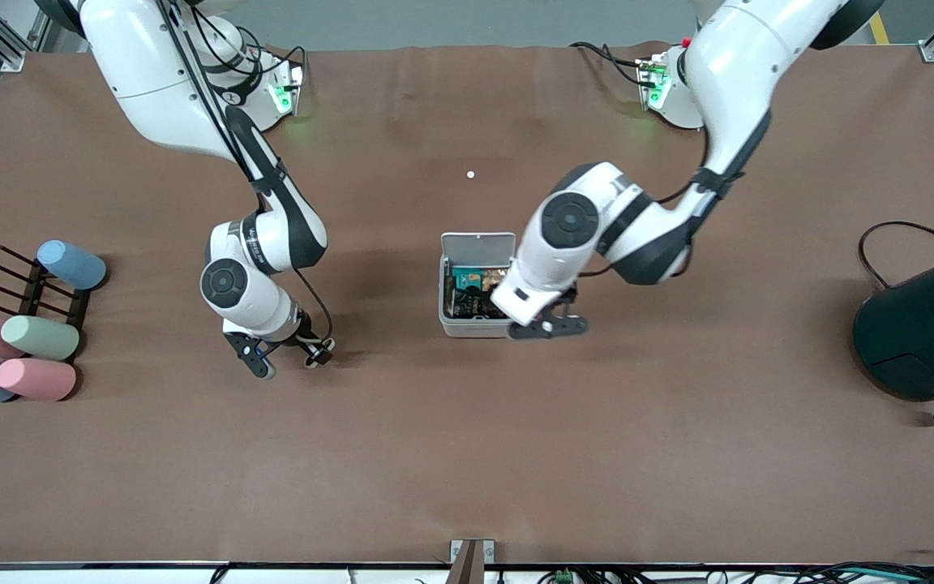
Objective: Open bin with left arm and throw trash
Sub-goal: 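Drop the tape in the bin with the left gripper while the right grasps the strip, then lift the white strip over the bin with the right gripper while the left gripper retracts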
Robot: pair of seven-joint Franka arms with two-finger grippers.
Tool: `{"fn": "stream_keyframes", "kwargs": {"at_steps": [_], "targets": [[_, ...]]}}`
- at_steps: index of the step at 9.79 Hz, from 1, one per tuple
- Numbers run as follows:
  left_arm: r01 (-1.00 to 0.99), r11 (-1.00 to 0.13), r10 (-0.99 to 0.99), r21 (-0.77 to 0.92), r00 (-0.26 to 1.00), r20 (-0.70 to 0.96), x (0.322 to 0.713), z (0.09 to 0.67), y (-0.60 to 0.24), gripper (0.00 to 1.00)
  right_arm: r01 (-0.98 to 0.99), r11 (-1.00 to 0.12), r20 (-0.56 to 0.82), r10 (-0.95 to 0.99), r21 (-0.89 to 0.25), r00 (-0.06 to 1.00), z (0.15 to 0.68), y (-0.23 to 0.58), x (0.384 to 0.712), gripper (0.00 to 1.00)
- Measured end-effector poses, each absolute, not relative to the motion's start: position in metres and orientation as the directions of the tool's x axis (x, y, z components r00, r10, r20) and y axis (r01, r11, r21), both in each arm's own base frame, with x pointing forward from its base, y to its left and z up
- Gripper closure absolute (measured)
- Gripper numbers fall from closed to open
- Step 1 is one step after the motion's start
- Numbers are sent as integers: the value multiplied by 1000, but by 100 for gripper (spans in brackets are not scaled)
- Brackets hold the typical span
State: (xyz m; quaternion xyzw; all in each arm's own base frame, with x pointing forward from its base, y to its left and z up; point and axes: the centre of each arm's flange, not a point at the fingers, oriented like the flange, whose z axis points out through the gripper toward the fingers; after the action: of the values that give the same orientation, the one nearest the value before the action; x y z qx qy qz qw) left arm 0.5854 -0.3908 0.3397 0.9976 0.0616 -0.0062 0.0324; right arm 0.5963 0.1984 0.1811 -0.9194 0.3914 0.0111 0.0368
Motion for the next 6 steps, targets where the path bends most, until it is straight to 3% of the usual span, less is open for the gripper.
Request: {"fn": "stream_keyframes", "kwargs": {"at_steps": [4,6], "targets": [[182,-983,182,36,983,-9,638,451,-262,0,-709,-703,-50,-707,-60,705,182,223,588,92],[124,-990,124,60,992,-12,643,499,-200,0,-750,-661,-71,-747,-30,661,194,225,594,93]]}}
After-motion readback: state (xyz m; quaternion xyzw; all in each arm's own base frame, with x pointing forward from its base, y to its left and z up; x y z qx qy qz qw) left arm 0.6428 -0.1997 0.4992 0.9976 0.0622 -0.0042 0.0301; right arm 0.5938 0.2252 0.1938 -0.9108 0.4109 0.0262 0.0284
